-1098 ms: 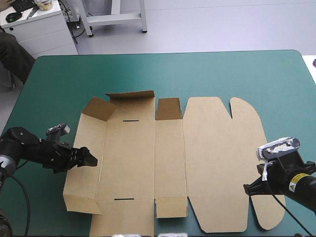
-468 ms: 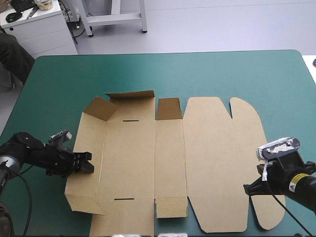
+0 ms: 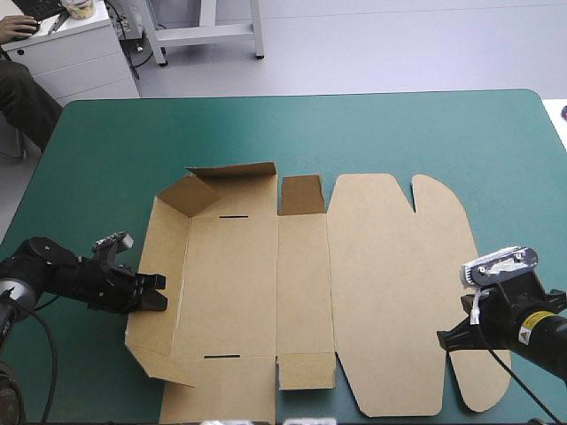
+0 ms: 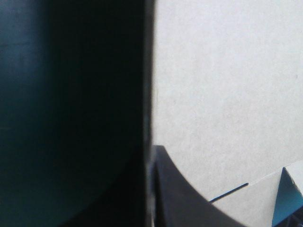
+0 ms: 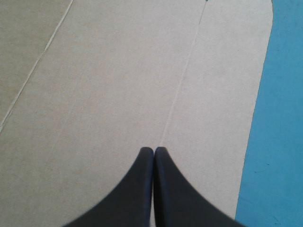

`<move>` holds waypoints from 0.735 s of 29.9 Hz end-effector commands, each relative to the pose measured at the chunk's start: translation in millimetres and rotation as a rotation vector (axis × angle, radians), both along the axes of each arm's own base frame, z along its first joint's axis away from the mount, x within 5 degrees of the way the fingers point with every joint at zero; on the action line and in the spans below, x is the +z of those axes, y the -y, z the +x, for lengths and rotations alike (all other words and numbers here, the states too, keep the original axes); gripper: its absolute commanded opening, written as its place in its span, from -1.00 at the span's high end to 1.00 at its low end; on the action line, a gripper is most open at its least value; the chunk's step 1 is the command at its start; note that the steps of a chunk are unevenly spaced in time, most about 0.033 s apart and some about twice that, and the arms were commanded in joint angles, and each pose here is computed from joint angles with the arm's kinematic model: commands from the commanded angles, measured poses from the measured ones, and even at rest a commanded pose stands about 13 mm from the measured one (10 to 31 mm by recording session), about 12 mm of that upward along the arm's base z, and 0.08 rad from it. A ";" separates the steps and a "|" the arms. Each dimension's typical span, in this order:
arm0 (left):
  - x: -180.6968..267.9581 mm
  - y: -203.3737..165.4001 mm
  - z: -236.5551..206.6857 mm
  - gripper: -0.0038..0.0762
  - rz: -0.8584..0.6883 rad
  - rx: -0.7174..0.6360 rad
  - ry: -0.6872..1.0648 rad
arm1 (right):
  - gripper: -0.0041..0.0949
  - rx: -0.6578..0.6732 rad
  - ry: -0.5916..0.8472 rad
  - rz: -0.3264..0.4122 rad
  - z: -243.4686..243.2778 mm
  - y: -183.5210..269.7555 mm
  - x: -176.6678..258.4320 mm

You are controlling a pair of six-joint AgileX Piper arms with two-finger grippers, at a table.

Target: Fold the box

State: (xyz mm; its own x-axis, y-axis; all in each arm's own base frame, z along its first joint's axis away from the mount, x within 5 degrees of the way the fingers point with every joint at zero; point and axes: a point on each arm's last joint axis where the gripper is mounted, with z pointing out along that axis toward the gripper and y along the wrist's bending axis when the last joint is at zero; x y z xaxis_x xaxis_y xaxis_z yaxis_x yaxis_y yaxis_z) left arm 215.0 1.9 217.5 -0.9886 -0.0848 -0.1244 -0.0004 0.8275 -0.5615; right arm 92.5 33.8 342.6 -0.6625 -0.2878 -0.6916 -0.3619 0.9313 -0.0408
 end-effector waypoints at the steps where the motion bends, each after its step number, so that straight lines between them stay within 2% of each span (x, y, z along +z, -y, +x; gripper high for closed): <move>1: 21.9 10.0 5.4 0.93 -0.107 -0.024 0.142 | 0.95 0.001 0.068 0.009 3.5 -0.1 9.7; 4: 37.4 12.1 9.7 0.93 -0.100 -0.040 0.208 | 0.95 0.001 0.079 0.011 4.2 -0.2 10.5; 12: 106.7 36.9 30.4 0.93 0.072 -0.231 0.330 | 0.95 -0.007 0.098 -0.019 5.5 2.1 11.1; 16: 155.3 60.9 39.2 0.93 0.239 -0.304 0.496 | 0.95 -0.006 0.109 -0.035 6.1 3.1 11.5; 22: 199.3 97.2 45.0 0.93 0.482 -0.387 0.669 | 0.95 -0.018 0.239 -0.052 5.8 7.9 33.2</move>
State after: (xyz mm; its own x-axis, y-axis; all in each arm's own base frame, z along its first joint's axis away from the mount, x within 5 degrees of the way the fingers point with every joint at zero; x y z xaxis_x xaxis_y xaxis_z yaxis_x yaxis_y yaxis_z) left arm 262.2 -82.5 384.5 -0.7439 0.4129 -0.5255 0.5211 0.8507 -0.0694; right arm 96.5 29.4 350.5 -0.6081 -0.3189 -0.7270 -0.3473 0.9304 -0.1176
